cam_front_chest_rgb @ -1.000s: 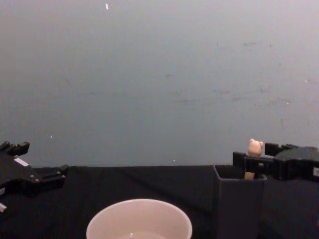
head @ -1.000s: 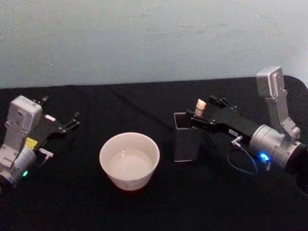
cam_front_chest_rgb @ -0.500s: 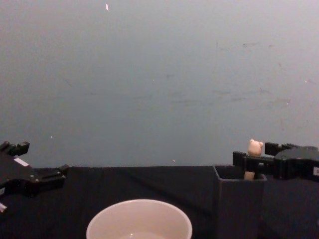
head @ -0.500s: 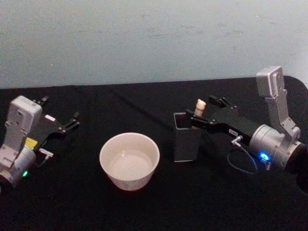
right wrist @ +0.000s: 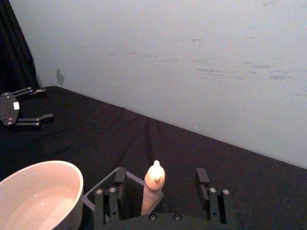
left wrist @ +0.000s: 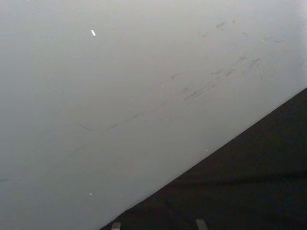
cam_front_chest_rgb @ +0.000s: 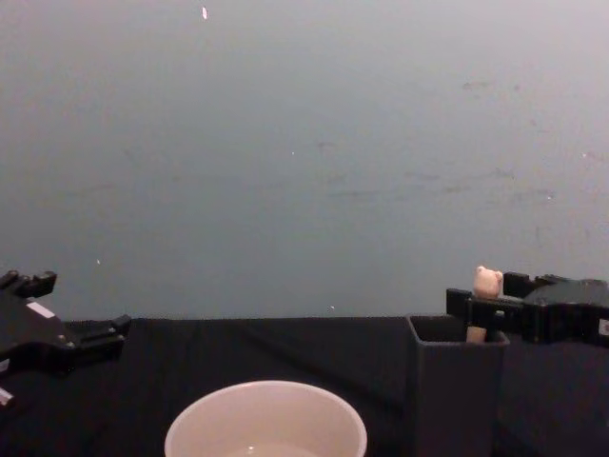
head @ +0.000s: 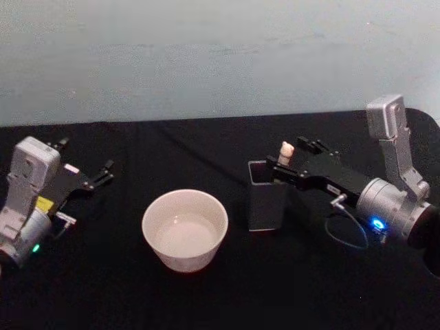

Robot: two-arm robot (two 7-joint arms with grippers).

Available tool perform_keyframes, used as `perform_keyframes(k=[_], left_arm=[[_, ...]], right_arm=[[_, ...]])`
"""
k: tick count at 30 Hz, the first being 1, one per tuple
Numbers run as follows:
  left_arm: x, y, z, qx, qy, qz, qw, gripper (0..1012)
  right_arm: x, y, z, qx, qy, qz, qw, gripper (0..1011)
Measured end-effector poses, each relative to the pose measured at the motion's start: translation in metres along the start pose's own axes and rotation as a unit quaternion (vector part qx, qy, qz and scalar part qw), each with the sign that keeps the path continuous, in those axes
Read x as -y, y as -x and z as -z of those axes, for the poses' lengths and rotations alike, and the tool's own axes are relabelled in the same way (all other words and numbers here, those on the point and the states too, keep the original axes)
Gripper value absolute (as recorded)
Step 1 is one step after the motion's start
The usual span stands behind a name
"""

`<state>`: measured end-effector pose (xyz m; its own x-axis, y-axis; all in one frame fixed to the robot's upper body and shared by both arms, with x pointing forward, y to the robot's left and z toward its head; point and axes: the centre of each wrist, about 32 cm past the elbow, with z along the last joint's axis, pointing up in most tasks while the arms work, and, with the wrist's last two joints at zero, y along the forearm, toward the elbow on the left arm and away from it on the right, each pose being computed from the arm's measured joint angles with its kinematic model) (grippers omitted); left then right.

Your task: Pick up the stirring spoon with one hand, stir inside the cup, then place it back in its original position.

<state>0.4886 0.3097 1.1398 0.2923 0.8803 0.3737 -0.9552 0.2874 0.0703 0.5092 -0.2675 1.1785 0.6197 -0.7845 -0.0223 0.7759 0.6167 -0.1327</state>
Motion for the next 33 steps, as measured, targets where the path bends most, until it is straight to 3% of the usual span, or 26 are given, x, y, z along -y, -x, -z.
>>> perform_keyframes(k=[11, 20, 24, 33], left_arm=[[0.0000, 0.0000, 0.0000, 0.000, 0.000, 0.000, 1.0000, 1001], [0.0000, 0.0000, 0.0000, 0.000, 0.000, 0.000, 1.0000, 1002], [0.0000, 0.0000, 0.0000, 0.000, 0.000, 0.000, 1.0000, 1001], [0.0000, 0.0000, 0.0000, 0.000, 0.000, 0.000, 1.0000, 1001]], right_arm=[[0.0001, 0.0000, 0.0001, 0.000, 0.000, 0.000, 1.0000, 650], [0.0000, 0.0000, 0.0001, 0.000, 0.000, 0.000, 1.0000, 321], [0.0001, 0.0000, 0.0001, 0.000, 0.000, 0.000, 1.0000, 228], [0.0000, 0.0001, 0.0001, 0.000, 0.000, 0.000, 1.0000, 214]])
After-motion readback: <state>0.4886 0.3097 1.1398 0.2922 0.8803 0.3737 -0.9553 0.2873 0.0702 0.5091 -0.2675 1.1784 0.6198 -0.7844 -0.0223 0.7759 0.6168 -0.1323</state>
